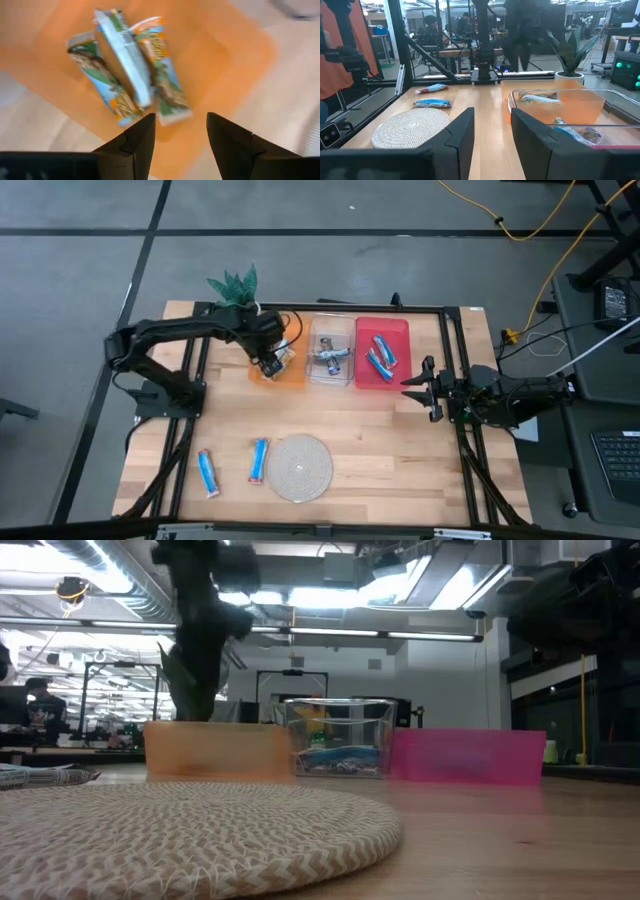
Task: Pick and place Granola Bars by type
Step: Put the right red granola bar into the pink bin
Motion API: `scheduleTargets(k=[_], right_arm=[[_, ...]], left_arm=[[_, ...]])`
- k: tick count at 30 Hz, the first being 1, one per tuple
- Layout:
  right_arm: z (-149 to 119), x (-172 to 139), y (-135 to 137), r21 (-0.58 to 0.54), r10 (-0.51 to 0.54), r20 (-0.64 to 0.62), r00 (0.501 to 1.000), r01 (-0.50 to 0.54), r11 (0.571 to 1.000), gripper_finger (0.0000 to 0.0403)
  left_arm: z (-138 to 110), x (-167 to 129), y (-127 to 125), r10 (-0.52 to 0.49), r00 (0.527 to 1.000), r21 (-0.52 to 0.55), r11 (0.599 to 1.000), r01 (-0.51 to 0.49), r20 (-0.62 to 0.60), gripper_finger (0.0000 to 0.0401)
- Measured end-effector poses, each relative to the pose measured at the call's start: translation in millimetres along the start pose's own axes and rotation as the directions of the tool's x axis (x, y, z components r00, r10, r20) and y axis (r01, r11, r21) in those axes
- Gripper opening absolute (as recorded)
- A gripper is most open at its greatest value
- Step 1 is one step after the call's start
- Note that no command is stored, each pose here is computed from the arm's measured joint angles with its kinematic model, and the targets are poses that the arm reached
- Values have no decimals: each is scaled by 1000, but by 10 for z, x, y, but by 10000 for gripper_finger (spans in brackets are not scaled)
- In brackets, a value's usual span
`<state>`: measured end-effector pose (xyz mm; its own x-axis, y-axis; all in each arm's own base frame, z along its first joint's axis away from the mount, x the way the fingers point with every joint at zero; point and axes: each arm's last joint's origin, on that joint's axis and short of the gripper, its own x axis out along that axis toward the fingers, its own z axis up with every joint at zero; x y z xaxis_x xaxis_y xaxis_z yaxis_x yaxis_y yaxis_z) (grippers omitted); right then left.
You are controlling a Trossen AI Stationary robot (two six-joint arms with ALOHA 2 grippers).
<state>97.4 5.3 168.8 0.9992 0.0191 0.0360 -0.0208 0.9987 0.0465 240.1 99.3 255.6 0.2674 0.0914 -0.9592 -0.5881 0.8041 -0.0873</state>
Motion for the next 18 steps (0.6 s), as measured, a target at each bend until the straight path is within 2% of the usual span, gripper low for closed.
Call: scheduleTargets(k=[6,12,18], right_arm=[[0,0,0,0,0,0,1000,0,1000,132],[0,0,0,0,0,0,1000,0,1000,132],[0,0,0,0,0,0,1000,0,1000,132]], left_arm=[[-246,-371,-169,-104,993,-4,995,104,60,171],[-528,-688,-397,-224,967,22,975,223,125,171],[-834,-885,-654,-326,938,53,945,322,122,171]])
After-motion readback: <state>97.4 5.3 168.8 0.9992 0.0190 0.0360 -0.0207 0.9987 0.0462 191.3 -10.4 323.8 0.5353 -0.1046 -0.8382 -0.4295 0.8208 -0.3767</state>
